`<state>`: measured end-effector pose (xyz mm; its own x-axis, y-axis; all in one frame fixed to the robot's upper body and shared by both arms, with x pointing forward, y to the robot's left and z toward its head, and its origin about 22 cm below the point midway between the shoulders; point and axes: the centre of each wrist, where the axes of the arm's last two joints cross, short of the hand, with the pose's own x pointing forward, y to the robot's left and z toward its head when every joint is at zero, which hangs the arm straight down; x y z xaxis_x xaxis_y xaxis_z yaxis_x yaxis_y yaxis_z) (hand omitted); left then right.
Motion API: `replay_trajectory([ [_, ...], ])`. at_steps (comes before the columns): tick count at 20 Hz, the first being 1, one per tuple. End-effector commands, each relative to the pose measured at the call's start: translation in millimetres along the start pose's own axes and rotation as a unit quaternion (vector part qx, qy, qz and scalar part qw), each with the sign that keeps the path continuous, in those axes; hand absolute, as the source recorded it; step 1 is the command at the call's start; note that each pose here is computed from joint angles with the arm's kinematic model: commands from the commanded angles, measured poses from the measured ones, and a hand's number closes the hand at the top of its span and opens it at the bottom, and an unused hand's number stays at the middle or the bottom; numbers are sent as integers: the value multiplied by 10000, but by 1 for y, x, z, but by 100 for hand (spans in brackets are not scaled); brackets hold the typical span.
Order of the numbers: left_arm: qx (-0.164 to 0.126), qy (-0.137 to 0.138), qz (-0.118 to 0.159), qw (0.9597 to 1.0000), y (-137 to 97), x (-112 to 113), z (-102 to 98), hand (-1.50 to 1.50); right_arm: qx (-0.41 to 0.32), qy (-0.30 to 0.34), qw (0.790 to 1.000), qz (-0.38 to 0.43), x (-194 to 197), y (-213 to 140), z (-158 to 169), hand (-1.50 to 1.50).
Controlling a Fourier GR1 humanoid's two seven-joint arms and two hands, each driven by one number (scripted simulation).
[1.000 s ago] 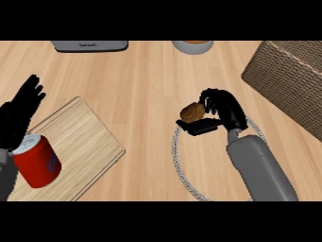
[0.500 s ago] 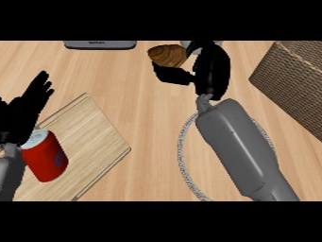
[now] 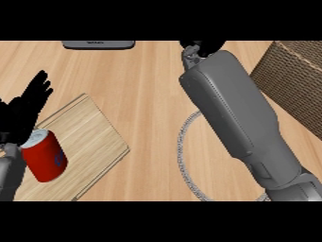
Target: Pick the croissant from the placemat and place it in the basket
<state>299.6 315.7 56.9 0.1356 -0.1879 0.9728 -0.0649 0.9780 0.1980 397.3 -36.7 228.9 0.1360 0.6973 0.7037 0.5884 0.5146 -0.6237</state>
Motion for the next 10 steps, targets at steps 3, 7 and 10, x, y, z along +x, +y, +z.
replay_trajectory([
  [3, -96, 266, 124, 9995, -11, -8, -5, 0, -568, 606, 9962, 263, 7, -11, -34, 150],
  [7, -43, 241, 69, 9997, 4, -15, 3, 0, -969, 869, 9912, 234, 21, -40, -66, 150],
  [10, -68, 233, 61, 9997, -12, -6, 5, 0, -1254, 946, 9833, 918, -15, -42, -94, 150],
])
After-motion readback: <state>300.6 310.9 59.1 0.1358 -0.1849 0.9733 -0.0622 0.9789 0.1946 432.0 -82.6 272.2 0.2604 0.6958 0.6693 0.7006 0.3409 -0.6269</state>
